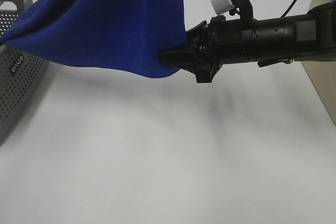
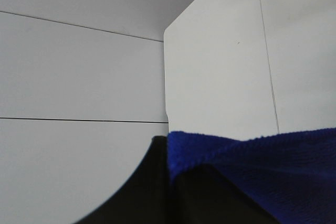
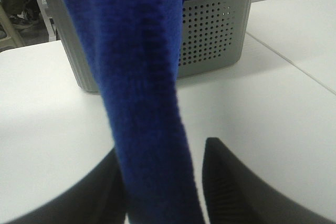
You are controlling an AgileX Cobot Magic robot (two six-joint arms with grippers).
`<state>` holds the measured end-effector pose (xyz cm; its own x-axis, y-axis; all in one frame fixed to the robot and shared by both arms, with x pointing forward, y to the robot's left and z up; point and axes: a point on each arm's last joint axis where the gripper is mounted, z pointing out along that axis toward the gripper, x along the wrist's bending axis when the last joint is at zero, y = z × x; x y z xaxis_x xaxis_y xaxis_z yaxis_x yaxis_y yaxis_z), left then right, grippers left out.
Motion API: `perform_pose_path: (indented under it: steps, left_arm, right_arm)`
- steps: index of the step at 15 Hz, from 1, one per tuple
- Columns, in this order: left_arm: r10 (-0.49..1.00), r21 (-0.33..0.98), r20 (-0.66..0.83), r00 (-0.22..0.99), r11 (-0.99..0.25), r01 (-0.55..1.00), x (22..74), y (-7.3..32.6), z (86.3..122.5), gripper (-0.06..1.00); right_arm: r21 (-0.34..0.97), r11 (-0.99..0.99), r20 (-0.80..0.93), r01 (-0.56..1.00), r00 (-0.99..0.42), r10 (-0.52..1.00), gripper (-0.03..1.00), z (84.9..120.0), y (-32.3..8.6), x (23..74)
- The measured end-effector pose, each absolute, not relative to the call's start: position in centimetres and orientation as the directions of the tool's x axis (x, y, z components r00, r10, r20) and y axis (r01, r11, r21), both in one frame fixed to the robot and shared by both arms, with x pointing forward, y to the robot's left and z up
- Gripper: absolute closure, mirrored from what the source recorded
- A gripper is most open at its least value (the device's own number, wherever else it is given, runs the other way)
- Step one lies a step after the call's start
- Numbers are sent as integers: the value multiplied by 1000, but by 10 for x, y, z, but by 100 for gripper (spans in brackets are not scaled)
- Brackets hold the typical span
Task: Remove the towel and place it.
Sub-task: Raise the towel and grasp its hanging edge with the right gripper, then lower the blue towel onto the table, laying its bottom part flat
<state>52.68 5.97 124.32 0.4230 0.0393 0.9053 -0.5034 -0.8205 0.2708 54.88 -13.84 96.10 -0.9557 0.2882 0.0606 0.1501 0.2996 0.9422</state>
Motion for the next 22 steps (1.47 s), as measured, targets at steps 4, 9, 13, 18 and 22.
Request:
perform_pose_path:
  steps: [4, 9, 13, 18, 22]
  left_arm:
    - [39, 271, 905, 424, -821, -503, 527, 60, 1243, 94]
    - [92, 335, 879, 467, -816, -471, 529, 57, 1239, 94]
    - [280, 525, 792, 542, -765, -372, 530, 56, 1241, 94]
    - [422, 607, 789, 446, -648, -461, 531, 51, 1261, 94]
    - [497, 622, 782, 377, -581, -525, 531, 51, 1274, 94]
  right_arm:
    - [928, 267, 170, 260, -932, 320, 95, 959, -138, 549]
    - [830, 242, 387, 502, -832, 399, 95, 968, -142, 543]
    - [712, 395, 344, 581, -778, 525, 95, 1012, -158, 524]
    - [671, 498, 70, 549, -715, 695, 95, 1105, -186, 517]
    - [673, 549, -174, 496, -615, 769, 95, 1193, -210, 506]
